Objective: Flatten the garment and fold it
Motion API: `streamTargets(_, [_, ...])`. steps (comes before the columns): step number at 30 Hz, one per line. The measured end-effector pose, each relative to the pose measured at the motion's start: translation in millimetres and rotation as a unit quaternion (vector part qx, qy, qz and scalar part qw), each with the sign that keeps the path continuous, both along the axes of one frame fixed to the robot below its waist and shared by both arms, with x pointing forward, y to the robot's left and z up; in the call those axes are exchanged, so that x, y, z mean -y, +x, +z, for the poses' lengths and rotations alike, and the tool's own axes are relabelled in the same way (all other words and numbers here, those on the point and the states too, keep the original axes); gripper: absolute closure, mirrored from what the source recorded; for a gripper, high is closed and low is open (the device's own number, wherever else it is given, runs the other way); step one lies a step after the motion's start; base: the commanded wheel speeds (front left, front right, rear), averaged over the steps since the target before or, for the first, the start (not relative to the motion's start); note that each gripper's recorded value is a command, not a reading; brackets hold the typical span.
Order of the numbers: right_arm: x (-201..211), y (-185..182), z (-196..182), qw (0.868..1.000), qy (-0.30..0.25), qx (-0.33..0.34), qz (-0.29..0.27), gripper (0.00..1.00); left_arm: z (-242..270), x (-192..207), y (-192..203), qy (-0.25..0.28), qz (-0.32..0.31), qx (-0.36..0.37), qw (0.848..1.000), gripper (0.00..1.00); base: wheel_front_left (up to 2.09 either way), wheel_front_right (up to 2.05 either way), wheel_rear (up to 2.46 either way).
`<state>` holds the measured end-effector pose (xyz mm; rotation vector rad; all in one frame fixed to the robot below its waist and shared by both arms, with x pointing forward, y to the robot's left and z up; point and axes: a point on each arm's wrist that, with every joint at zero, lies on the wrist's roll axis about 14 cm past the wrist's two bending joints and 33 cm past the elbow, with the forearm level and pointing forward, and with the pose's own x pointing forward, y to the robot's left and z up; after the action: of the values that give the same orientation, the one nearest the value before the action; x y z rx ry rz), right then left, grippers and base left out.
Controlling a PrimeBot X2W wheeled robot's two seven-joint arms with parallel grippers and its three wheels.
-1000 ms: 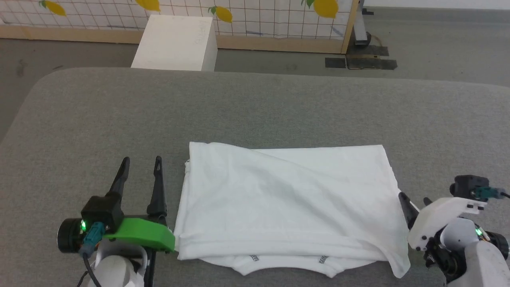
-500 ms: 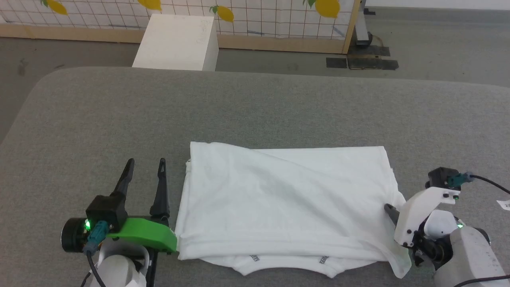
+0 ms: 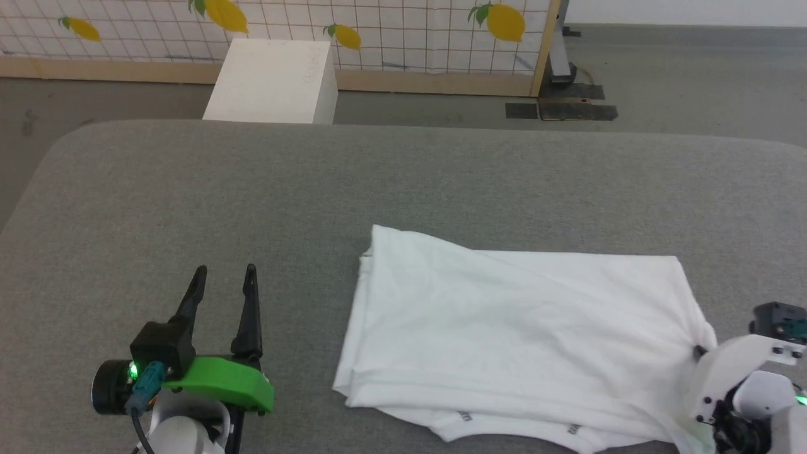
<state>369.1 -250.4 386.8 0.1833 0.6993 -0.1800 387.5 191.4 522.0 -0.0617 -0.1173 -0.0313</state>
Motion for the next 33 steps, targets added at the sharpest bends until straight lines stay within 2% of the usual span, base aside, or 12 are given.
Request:
streamTargets(4, [15, -1, 16, 0.999, -0.021, 0.028, -0.014, 1.00, -3, 2, -2, -0.001, -0.002, -0.004, 1.000, 0.00, 0.00, 0.00, 0.00])
streamTargets(8, [5, 8, 42, 0.997, -0.037, 0.069, 0.012, 1.00, -4, 4, -2, -0.003, -0.006, -0.005, 1.000, 0.00, 0.00, 0.00, 0.00])
streamTargets(9, [-20, 16, 64, 0.993, -0.029, 0.098, 0.052, 1.00, -5, 5, -3, -0.004, -0.008, -0.006, 1.000, 0.00, 0.00, 0.00, 0.00])
streamTargets(13, [-74, 23, 98, 0.981, -0.007, 0.142, 0.131, 1.00, -7, 4, -3, -0.005, -0.007, -0.009, 1.000, 0.00, 0.00, 0.00, 0.00])
streamTargets(18, [-148, 22, 126, 0.954, 0.009, 0.178, 0.240, 1.00, -10, 4, -3, -0.008, -0.006, -0.014, 1.000, 0.00, 0.00, 0.00, 0.00])
streamTargets(21, [-192, 17, 125, 0.936, 0.025, 0.175, 0.303, 1.00, -12, 3, -1, -0.007, -0.003, -0.016, 1.000, 0.00, 0.00, 0.00, 0.00])
streamTargets(27, [-252, 16, 103, 0.904, 0.018, 0.148, 0.400, 1.00, -14, 1, 2, -0.004, 0.001, -0.018, 1.000, 0.00, 0.00, 0.00, 0.00])
streamTargets(33, [-286, 15, 71, 0.880, 0.003, 0.110, 0.461, 1.00, -21, -4, 3, -0.005, 0.012, -0.029, 0.999, 0.00, 0.00, 0.00, 0.00])
